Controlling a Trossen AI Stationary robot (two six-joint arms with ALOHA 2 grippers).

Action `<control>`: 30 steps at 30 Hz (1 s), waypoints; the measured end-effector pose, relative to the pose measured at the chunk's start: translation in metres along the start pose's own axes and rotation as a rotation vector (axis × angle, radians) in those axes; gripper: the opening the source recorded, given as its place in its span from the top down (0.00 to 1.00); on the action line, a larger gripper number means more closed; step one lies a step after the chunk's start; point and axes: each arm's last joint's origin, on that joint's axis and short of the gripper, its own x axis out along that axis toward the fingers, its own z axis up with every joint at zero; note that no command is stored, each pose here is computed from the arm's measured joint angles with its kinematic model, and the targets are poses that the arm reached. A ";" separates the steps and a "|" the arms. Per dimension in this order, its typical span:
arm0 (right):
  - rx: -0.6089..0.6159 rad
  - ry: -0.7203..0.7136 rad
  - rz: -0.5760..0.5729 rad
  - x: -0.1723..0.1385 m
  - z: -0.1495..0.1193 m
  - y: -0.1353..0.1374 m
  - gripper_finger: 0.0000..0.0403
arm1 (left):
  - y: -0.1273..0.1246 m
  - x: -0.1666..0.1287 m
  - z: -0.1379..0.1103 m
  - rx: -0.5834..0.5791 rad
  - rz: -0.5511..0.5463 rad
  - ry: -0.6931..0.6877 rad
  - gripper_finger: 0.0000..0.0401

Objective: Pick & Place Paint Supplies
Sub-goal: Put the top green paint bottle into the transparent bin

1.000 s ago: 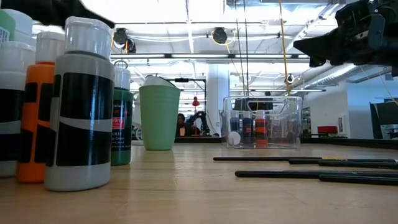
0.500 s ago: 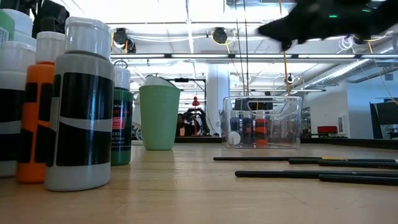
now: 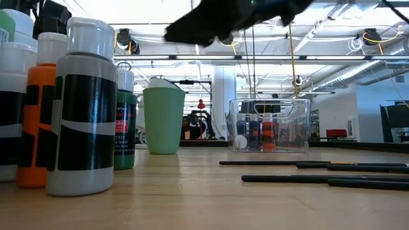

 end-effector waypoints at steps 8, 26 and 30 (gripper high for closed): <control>-0.084 -0.094 0.290 0.038 -0.015 0.012 0.43 | 0.000 0.000 -0.002 0.020 -0.003 0.025 0.96; 0.039 -0.148 0.248 0.078 -0.053 0.017 0.43 | 0.000 0.000 -0.002 0.020 0.004 0.026 0.94; 0.063 -0.167 0.291 0.077 -0.051 0.018 0.43 | 0.000 0.000 -0.002 0.023 0.005 0.026 0.94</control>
